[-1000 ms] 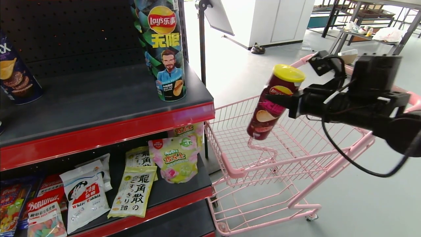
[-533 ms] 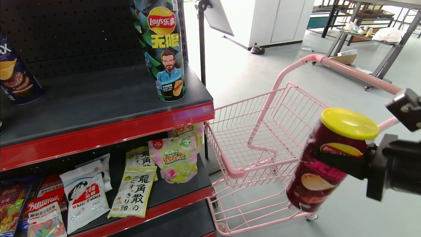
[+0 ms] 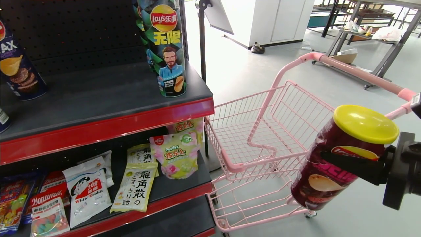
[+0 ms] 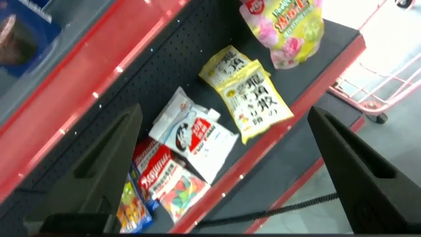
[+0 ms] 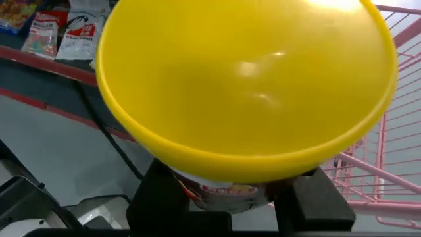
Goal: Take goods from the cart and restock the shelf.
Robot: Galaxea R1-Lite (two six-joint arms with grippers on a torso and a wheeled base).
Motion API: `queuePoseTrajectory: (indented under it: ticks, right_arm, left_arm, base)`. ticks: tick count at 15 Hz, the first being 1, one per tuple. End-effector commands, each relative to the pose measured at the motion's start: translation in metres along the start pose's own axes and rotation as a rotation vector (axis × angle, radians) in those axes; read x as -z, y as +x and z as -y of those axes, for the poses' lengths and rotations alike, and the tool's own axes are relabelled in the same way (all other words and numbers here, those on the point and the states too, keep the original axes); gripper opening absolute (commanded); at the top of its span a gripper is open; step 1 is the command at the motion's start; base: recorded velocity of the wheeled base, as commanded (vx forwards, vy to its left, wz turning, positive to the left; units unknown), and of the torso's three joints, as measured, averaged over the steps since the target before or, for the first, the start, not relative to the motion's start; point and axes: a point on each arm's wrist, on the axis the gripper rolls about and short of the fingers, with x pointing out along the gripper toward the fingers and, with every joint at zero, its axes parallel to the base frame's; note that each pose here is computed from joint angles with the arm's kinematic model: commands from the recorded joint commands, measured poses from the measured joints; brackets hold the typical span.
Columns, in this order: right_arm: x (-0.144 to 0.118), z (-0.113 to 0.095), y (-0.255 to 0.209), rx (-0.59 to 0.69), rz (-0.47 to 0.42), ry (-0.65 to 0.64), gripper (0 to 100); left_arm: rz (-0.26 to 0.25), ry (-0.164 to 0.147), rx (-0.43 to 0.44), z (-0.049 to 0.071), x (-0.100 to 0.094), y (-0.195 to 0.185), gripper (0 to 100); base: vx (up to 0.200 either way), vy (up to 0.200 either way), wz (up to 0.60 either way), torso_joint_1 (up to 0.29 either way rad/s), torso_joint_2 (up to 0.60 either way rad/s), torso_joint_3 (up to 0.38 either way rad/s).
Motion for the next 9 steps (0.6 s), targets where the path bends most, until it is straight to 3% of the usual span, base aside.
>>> queuePoseTrajectory:
  ticks: [1, 4, 7, 9]
  right_arm:
    - [-0.0009, 0.0007, 0.0017, 0.001, -0.002, 0.001, 0]
    - [-0.001, 0.0009, 0.0013, 0.003, 0.0, -0.003, 0]
    - [0.0, 0.0011, 0.0018, 0.004, -0.005, -0.022, 0]
    - [-0.0009, 0.0025, 0.0027, 0.011, -0.004, -0.023, 0]
  left_arm:
    - [-0.002, 0.001, 0.003, 0.0004, 0.0004, 0.0005, 100]
    - [-0.002, 0.001, 0.006, 0.0007, 0.0009, 0.0004, 100]
    - [-0.003, 0.002, 0.01, 0.0014, 0.0019, 0.0011, 100]
    - [-0.001, 0.006, 0.009, 0.0013, 0.0019, 0.0008, 100]
  base:
    - [-0.2, 0.0, 0.0, -0.007, 0.0, 0.002]
    - [-0.2, 0.0, 0.0, -0.007, 0.0, 0.005]
    - [0.0, 0.0, 0.0, 0.0, 0.0, 0.0]
    - [0.0, 0.0, 0.0, 0.085, -0.29, -0.215]
